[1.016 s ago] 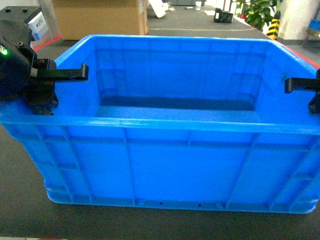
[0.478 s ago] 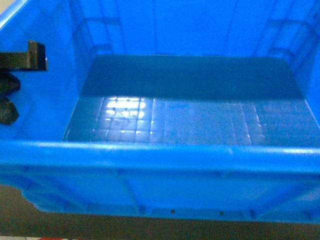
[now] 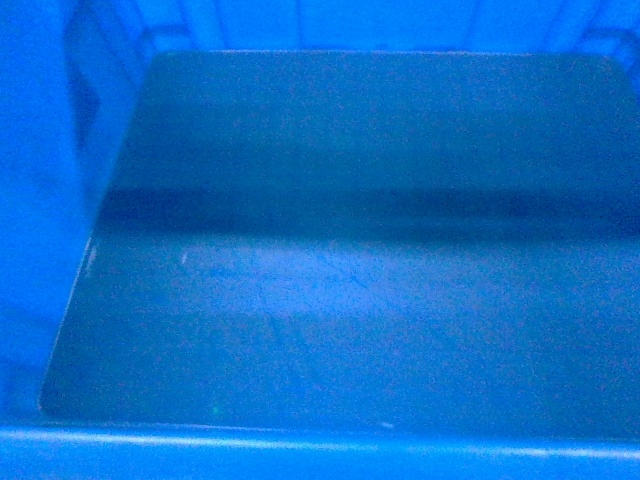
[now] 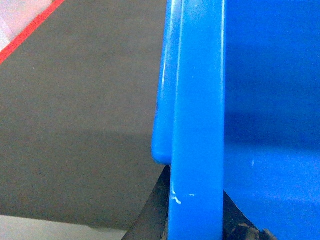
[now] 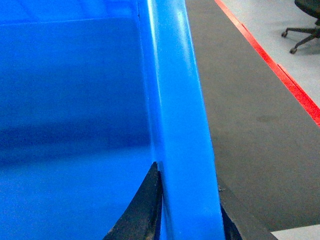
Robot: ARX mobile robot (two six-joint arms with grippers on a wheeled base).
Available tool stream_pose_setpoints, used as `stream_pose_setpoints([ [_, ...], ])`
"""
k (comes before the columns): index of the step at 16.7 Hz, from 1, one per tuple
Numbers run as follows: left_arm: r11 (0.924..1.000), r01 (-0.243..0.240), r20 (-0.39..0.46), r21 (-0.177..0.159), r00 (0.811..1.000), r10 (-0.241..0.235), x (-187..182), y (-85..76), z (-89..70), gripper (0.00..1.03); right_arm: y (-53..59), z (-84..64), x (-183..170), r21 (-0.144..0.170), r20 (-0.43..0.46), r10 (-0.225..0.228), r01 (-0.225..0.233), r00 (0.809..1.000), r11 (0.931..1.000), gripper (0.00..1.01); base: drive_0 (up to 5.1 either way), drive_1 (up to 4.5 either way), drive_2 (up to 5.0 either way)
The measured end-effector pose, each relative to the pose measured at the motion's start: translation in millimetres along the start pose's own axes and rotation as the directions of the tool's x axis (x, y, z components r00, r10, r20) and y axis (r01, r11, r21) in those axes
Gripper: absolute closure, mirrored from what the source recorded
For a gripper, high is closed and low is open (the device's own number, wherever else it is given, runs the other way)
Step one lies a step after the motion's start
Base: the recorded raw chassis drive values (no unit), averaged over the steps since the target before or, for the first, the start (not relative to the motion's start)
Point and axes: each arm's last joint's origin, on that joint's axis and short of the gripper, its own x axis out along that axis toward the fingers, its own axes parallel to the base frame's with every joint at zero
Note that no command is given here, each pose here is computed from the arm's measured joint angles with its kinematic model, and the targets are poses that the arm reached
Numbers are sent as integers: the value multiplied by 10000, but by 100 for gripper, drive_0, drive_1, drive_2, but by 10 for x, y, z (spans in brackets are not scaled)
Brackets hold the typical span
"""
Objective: Place box next to blue box on left shelf
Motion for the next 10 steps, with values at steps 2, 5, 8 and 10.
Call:
stream_pose_setpoints([
  [2,10000,1,-225,97,9997,1,26,-13,-32,94,0,-36,15,-147,-228,-53,49,9997,9999,84,0,0,0],
  [5,10000,23,-194,73,9998,-21,22,-11,-28,94,-1,-43,17,-136,-201,-62,60,9998,9999,84,0,0,0],
  [8,10000,-21,-160,71,9999,22,15,-5,-24,94,-1,-42,15,-134,-197,-46,43,9998,9999,84,-129,-129,-129],
  [10,10000,-20,-160,75,9999,22,15,-5,-24,94,-1,-41,15,-128,-194,-45,43,9998,9999,84,-194,-194,-194],
])
